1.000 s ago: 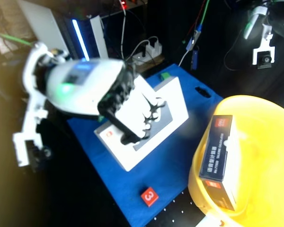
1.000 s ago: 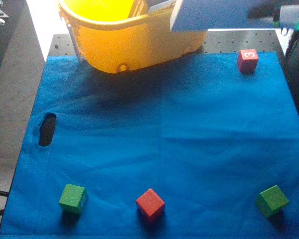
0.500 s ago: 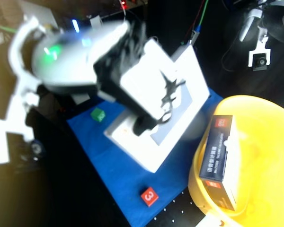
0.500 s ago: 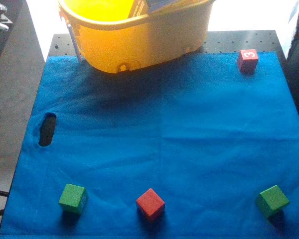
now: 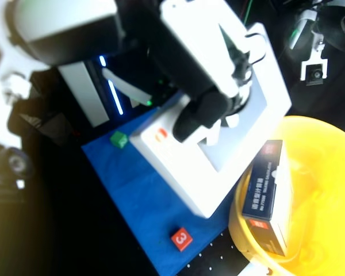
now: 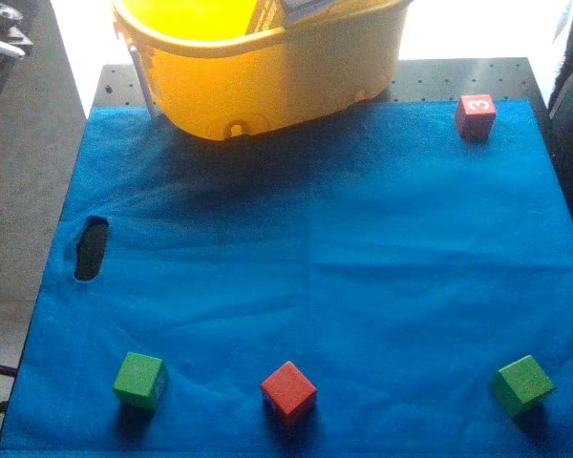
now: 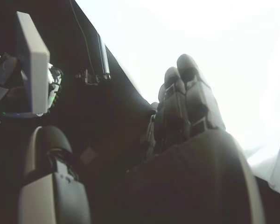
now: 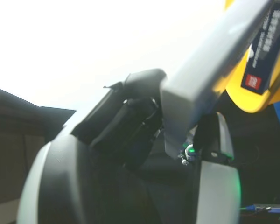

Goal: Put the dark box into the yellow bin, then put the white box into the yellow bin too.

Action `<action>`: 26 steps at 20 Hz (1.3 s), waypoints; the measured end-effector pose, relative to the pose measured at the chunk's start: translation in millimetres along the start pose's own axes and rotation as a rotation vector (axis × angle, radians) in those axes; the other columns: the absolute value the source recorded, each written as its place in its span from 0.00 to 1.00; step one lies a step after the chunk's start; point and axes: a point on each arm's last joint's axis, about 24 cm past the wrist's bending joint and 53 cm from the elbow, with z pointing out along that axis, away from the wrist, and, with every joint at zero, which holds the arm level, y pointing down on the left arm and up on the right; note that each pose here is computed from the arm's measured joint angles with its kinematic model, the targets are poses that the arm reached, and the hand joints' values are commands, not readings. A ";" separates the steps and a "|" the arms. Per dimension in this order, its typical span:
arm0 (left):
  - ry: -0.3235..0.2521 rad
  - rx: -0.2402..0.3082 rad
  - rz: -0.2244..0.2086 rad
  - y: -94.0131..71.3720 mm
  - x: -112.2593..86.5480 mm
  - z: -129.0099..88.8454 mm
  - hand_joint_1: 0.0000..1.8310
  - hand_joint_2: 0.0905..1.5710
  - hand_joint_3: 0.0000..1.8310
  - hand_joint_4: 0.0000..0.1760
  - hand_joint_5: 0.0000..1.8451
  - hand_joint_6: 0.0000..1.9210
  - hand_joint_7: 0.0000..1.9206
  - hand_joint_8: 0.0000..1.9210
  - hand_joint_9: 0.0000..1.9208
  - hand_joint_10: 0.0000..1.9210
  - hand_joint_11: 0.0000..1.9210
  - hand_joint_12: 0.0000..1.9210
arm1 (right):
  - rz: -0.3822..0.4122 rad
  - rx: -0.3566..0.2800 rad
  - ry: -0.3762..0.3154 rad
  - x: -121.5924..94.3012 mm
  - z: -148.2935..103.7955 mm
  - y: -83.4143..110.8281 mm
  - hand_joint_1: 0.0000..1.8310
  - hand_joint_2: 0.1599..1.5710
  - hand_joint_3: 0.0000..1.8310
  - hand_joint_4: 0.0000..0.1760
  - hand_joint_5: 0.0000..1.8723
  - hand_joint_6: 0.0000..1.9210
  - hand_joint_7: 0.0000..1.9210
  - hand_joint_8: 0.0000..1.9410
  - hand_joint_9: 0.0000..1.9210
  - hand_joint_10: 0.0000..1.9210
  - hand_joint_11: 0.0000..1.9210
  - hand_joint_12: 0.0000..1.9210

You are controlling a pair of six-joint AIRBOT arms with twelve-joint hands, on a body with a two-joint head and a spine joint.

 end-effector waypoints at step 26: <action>0.054 0.209 -0.038 -70.2 37.2 27.1 0.43 0.46 0.00 0.75 0.08 0.00 0.10 0.00 0.09 0.00 0.00 0.37 | -0.017 -0.004 0.025 29.5 54.2 -3.3 0.64 0.64 0.00 0.00 0.58 0.42 0.75 0.09 0.69 0.45 0.60 0.74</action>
